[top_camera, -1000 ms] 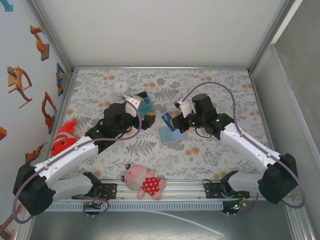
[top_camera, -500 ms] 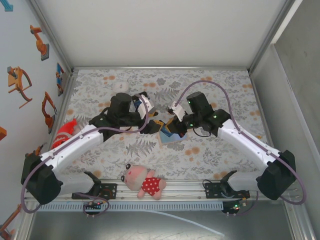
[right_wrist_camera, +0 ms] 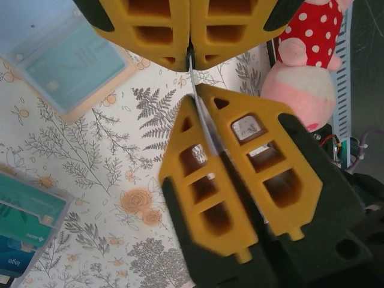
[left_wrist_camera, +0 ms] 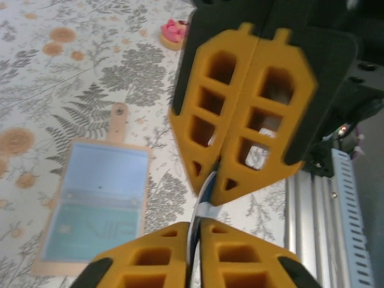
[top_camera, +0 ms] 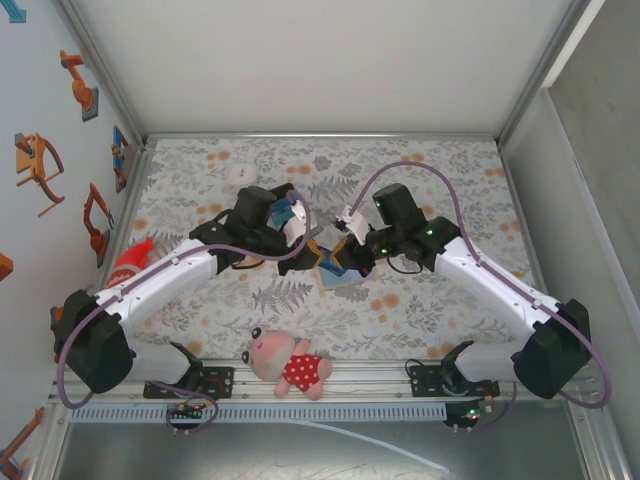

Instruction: Take the credit cards out of the card holder

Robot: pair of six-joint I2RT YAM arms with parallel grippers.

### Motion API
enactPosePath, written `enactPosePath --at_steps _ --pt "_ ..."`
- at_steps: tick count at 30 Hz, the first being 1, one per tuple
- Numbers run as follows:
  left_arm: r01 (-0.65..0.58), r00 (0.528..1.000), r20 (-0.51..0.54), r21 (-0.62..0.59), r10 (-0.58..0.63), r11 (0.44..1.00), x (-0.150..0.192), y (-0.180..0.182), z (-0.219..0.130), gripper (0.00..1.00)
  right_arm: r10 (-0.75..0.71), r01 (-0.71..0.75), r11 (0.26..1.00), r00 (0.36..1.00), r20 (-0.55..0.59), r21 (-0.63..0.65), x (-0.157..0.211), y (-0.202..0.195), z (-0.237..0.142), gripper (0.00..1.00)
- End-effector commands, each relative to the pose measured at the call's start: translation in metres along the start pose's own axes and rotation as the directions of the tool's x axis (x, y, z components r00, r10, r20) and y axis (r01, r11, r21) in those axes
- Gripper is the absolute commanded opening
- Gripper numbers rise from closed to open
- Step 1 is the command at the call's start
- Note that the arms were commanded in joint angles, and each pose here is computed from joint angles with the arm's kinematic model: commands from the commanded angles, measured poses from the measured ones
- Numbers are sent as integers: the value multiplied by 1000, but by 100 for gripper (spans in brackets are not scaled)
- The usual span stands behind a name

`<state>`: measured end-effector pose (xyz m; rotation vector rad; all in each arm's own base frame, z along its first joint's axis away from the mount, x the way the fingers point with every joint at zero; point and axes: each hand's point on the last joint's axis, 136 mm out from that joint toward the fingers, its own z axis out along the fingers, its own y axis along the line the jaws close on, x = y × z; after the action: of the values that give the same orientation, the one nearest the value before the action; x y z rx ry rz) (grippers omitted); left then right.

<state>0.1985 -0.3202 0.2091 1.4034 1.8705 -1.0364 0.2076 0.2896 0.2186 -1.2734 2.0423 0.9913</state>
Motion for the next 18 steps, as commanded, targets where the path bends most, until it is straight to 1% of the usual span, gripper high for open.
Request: enactPosePath --at_steps 1,5,6,7,8,9,10,12,16,18 --pt "-17 1000 2 26 17 1000 -9 -5 0 0 -45 47 998 998 47 -39 -15 14 -7 0" --pt "-29 1000 11 4 29 1000 -10 -8 -3 0 -46 44 999 995 88 22 -17 8 -12 1" --pt "-29 999 17 -14 29 999 -11 -6 -4 0 -49 45 998 993 103 42 -17 7 -14 7" --pt "-28 999 25 -29 29 999 -12 -5 -6 0 -52 45 997 992 119 61 -18 5 -16 11" --pt "-26 999 33 -43 27 999 -13 -4 -7 0 -54 45 996 989 135 75 -18 4 -17 17" --pt "-24 999 43 -53 26 998 -14 -5 -9 0 -58 44 995 986 154 92 -20 2 -19 27" --pt "-25 998 53 -61 28 998 -16 -5 -10 0 -60 43 994 983 171 105 -22 1 -21 32" --pt "-21 997 71 -81 27 997 -18 -6 -13 0 -65 38 990 977 203 133 -25 -1 -25 46" --pt "-6 994 103 -131 20 991 -20 -6 -20 0 -73 19 978 964 255 207 -33 -9 -35 58" --pt "13 992 129 -170 10 985 -20 -3 -25 0 -73 1 969 956 285 245 -35 -13 -41 62"
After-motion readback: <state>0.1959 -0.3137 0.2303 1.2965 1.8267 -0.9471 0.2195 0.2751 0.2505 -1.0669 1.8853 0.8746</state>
